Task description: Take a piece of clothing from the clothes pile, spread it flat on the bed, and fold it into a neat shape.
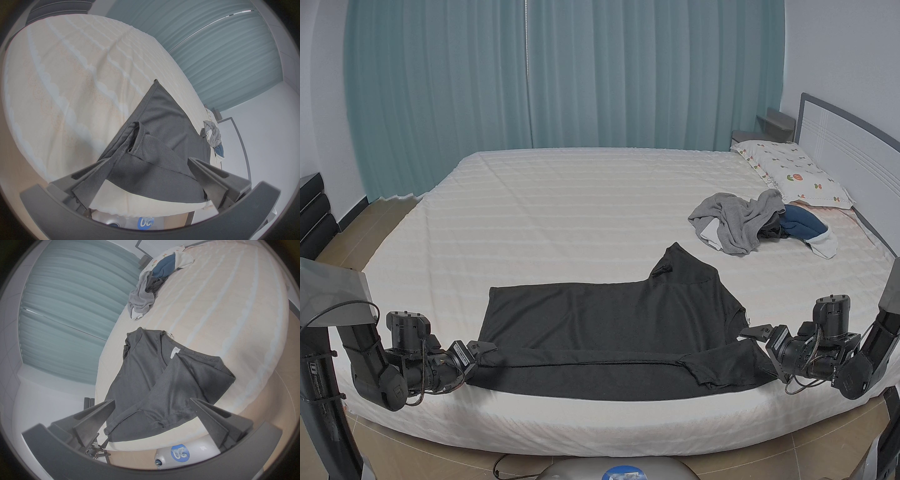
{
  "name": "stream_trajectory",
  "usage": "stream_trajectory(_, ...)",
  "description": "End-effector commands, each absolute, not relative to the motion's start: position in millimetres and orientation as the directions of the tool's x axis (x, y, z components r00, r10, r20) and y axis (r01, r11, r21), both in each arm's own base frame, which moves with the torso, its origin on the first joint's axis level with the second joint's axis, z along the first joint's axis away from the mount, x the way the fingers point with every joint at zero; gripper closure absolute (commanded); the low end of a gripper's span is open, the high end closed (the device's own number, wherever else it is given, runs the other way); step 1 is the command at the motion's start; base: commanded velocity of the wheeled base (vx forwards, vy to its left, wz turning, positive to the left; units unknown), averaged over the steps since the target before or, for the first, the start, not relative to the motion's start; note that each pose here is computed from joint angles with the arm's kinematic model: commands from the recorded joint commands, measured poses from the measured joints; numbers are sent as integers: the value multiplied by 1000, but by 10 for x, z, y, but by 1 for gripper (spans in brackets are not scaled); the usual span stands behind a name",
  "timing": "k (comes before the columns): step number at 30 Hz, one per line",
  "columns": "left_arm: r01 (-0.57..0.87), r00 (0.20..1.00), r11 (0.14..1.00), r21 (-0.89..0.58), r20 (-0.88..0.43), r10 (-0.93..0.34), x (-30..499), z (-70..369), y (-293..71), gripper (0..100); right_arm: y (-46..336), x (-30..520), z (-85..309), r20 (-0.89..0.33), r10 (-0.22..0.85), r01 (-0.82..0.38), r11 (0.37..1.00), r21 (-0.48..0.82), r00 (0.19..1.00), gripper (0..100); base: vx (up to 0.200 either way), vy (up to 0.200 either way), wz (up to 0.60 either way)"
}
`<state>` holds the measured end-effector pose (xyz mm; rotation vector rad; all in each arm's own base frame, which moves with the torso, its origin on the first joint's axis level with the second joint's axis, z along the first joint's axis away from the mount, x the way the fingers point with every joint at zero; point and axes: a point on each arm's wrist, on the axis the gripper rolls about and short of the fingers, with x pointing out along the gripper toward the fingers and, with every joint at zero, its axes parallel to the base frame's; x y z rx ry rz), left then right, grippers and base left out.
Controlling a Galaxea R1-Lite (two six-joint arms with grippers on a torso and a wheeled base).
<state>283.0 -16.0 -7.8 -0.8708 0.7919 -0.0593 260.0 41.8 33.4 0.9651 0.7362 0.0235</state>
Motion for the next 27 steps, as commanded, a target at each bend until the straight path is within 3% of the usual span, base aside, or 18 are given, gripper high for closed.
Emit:
stream_trajectory(1,-261,719,661,-704,-599,-353,2830,-81,-161,0,397,2715,128,-601,329,344,583,736,728,0,0,0,0)
stream_trajectory(10,-263,716,662,-702,-602,-353,2830,-94,-161,0,400,2813,-72,-639,323,391,576,718,698,0,0,0,0)
stream_trajectory(27,-263,715,663,-701,-603,-354,2829,-99,-166,0,242,2778,-50,-637,308,371,606,704,706,0,0,0,0)
